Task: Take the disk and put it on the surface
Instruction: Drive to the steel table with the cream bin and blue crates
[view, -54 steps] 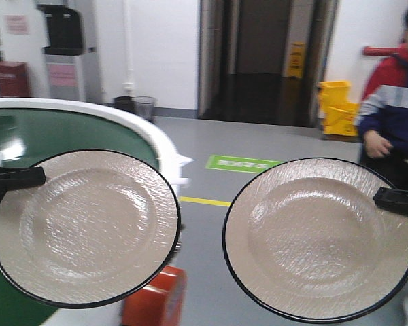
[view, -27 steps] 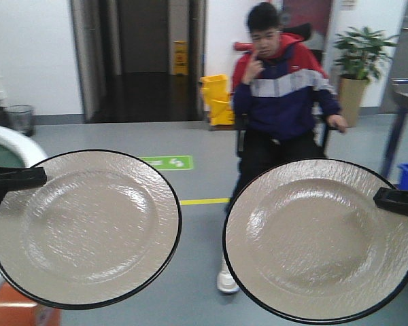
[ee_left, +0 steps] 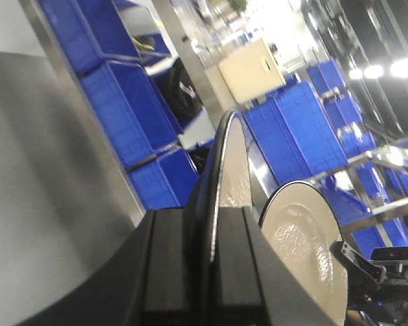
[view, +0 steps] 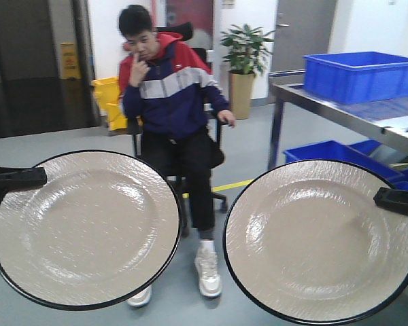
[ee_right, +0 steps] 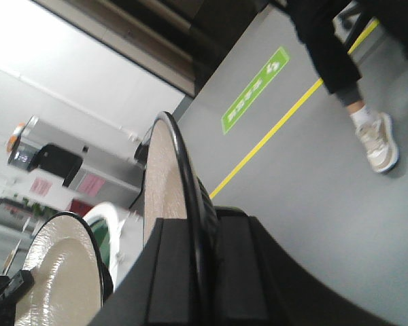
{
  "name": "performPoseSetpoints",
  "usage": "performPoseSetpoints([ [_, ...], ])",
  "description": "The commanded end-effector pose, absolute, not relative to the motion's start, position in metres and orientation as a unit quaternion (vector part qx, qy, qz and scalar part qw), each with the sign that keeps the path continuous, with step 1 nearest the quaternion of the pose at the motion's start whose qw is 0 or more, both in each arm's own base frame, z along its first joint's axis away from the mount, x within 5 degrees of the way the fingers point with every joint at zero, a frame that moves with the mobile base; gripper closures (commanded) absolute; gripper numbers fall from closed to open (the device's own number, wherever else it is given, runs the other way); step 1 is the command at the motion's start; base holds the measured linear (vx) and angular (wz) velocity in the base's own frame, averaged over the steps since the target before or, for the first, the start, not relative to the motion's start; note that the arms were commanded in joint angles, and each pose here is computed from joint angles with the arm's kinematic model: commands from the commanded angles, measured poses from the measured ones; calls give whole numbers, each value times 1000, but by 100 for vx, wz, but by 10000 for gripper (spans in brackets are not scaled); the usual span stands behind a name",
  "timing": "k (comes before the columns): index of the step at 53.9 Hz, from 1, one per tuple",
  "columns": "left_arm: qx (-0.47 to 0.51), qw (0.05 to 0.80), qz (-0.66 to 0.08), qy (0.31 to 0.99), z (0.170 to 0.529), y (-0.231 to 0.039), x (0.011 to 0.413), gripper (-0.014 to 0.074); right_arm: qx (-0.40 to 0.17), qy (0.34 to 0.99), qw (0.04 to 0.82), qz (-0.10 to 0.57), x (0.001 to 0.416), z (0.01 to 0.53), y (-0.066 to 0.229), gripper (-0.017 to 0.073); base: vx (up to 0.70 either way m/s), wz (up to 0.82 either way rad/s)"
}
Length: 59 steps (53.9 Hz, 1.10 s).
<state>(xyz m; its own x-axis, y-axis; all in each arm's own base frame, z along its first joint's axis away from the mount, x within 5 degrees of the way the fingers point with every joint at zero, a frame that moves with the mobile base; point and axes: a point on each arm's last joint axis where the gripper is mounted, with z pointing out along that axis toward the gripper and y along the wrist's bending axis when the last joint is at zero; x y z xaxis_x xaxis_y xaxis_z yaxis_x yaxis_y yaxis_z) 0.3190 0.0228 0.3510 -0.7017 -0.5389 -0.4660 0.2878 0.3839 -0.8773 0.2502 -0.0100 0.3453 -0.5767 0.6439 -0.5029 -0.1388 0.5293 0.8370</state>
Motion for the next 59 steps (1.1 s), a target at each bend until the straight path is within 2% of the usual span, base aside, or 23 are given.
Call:
performPoseSetpoints([
  [1,-65,401,-610,681,386,16,307,595,165,713,459,504,245,373,-7,568,18,-50],
  [22,-65,401,-610,681,386,16,307,595,165,713,459,504,245,373,-7,568,25,-37],
  [59,-65,401,-610,681,386,16,307,595,165,713,459,503,245,373,-7,568,42,-15],
])
